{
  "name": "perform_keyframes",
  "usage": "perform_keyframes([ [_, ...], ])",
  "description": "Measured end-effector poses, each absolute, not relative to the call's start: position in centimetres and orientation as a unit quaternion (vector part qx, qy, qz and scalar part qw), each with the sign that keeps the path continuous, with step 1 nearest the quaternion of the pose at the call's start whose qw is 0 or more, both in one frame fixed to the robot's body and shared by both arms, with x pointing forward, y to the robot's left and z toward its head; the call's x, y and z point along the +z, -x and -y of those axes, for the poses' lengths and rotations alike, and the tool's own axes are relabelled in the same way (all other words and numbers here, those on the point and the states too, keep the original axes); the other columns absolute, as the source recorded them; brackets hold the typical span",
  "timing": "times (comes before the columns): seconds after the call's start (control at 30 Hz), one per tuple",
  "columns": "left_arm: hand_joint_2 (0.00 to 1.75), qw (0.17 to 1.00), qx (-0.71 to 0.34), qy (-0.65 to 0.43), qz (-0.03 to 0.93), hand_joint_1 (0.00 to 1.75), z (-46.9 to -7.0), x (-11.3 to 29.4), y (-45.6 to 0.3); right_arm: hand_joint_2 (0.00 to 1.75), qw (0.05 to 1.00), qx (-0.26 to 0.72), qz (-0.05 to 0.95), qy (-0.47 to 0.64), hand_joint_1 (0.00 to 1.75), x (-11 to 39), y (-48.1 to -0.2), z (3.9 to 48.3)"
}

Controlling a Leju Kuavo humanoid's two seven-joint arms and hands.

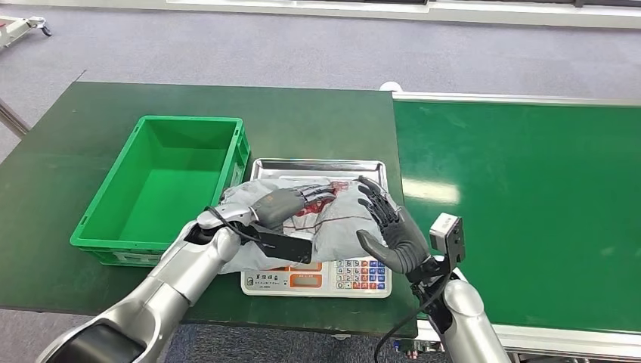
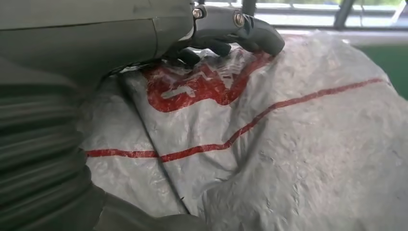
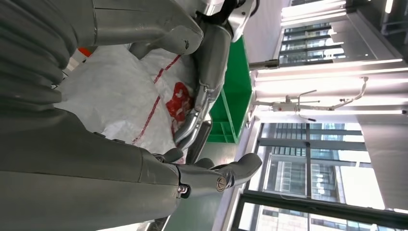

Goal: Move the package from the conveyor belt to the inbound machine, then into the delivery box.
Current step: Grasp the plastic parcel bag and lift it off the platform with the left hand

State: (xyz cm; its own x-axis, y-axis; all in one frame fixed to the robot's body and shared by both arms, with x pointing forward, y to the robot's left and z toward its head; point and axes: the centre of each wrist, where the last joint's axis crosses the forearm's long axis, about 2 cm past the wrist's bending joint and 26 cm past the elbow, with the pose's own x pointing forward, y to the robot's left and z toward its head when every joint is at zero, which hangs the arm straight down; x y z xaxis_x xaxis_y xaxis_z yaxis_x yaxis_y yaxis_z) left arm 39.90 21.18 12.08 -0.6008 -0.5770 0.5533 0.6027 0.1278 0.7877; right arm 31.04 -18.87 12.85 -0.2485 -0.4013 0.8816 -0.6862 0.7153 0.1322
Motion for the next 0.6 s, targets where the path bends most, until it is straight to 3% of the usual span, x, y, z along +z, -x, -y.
perform_keyframes([
  [0.1, 1.75, 0.451, -0.674, 0.013, 0.585, 0.00, -21.4, 12.3, -40.6, 1.75, 0.505, 0.139, 0.777, -0.349, 0.00, 12.8, -31.0, 18.9],
  [0.13, 1.75, 0.453, -0.680, 0.016, 0.577, 0.17, -21.5, 12.4, -40.8, 1.75, 0.505, 0.138, 0.777, -0.349, 0.00, 12.8, -31.0, 19.0],
  [0.23, 1.75, 0.459, -0.703, 0.033, 0.543, 1.48, -21.6, 12.9, -41.5, 1.75, 0.503, 0.132, 0.780, -0.348, 0.00, 12.8, -30.6, 19.2],
  [0.27, 1.75, 0.461, -0.710, 0.043, 0.530, 1.75, -21.6, 13.2, -41.7, 1.75, 0.501, 0.128, 0.782, -0.347, 0.00, 12.8, -30.4, 19.3],
  [0.6, 1.75, 0.461, -0.727, 0.063, 0.505, 1.75, -22.8, 14.7, -43.1, 1.75, 0.511, 0.099, 0.795, -0.313, 0.00, 12.5, -28.8, 20.7],
])
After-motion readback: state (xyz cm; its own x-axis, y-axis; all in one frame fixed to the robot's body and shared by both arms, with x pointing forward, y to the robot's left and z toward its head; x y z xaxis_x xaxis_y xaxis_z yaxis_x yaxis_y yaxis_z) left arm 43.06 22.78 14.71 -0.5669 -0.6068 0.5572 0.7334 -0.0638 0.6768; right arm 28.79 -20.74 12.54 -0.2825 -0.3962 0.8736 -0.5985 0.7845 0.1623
